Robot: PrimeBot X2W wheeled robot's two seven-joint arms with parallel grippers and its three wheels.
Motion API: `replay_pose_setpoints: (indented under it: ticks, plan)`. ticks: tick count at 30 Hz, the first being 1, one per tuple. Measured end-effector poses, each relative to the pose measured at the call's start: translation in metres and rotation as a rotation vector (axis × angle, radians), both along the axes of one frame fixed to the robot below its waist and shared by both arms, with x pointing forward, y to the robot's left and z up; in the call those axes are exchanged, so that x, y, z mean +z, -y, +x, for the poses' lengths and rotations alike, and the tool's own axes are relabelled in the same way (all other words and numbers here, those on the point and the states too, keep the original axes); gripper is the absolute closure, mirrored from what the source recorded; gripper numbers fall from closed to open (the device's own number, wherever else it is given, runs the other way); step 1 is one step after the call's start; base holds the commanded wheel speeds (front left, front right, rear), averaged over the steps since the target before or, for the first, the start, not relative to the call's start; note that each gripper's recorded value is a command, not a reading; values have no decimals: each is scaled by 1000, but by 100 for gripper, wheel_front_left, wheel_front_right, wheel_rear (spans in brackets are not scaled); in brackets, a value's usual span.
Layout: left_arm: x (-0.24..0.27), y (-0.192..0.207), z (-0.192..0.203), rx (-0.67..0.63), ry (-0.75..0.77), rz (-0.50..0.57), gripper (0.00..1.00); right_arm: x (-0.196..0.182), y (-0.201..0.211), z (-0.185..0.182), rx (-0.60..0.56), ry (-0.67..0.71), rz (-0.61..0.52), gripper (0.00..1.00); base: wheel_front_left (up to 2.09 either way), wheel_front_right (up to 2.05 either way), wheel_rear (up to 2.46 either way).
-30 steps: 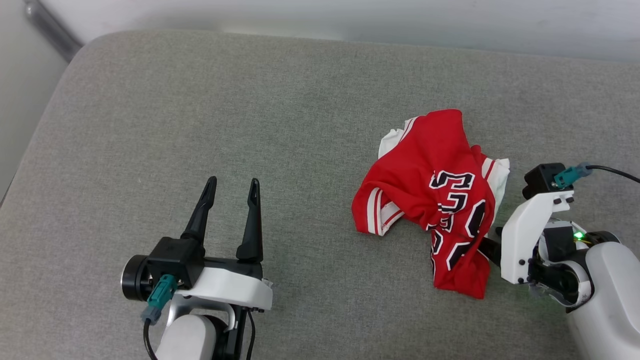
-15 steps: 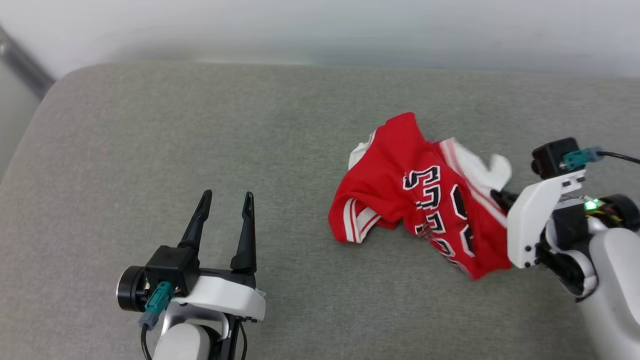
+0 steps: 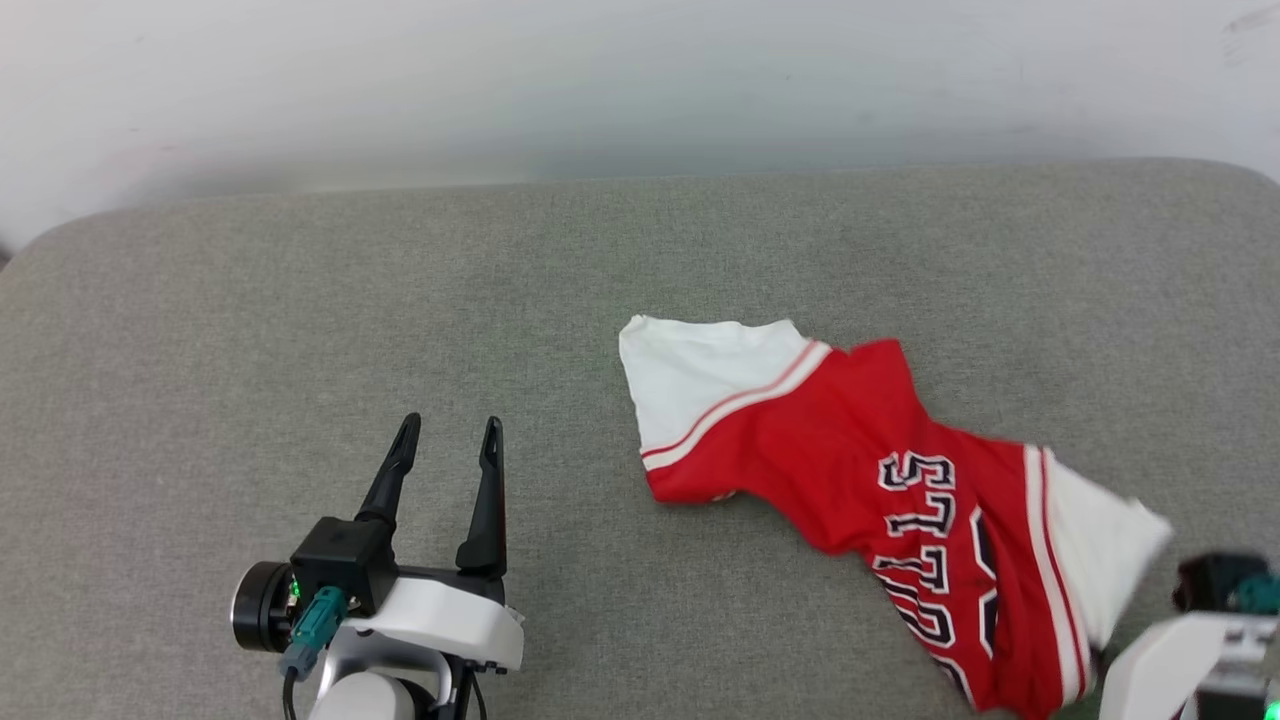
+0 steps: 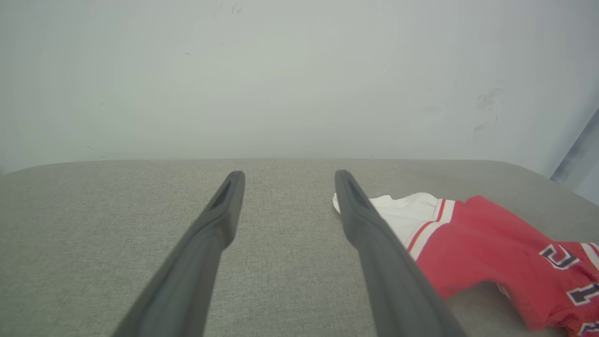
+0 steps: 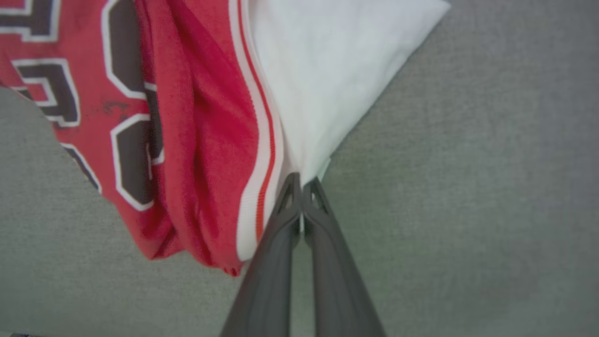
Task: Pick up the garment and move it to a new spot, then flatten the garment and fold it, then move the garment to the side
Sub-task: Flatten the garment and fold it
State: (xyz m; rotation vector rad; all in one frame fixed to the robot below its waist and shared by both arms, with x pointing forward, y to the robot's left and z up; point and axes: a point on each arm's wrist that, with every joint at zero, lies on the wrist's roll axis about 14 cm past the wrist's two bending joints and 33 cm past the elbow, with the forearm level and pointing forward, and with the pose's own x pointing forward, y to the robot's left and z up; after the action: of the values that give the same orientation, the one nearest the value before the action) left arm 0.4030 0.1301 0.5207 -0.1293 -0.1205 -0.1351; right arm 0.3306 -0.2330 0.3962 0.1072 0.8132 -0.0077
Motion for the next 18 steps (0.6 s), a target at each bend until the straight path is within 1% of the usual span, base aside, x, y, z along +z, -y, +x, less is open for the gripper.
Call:
replay_pose_setpoints:
  ticks: [2, 3, 4, 5, 6, 8, 9, 11, 15, 18]
  plan:
    - [-1, 1, -1, 0, -5, 0, 0, -17, -5, -22, -31, -65, 40, 100, 0, 0, 0]
    - [-3, 0, -2, 3, -9, 1, 0, -23, -7, -30, -41, -86, 52, 86, 0, 0, 0]
    - [-4, -1, -3, 4, -14, 1, 0, -27, -7, -34, -57, -92, 67, 65, 0, 0, 0]
    - [-6, -2, -3, 6, -19, 1, 0, -28, -7, -35, -69, -87, 75, 19, 0, 0, 0]
    - [-7, -2, -4, 8, -23, 2, 0, -27, -6, -34, -78, -68, 75, 0, 0, 0, 0]
    - [-9, -4, -6, 10, -29, 4, 0, -20, -1, -27, -118, 12, 80, 0, 0, 0, 0]
    - [-10, -4, -8, 10, -32, 5, 0, -13, 4, -23, -133, 64, 63, 0, 0, 0, 0]
    - [-9, -5, -10, 12, -32, 5, 0, 6, 10, -8, -158, 197, 47, 0, 0, 0, 0]
    - [-10, -10, -17, 23, -39, 12, 0, 40, 8, 9, -158, 412, 25, 0, 0, 0, 0]
    - [-9, -14, -23, 35, -42, 17, 0, 66, 5, 16, -135, 546, -6, 0, 0, 0, 0]
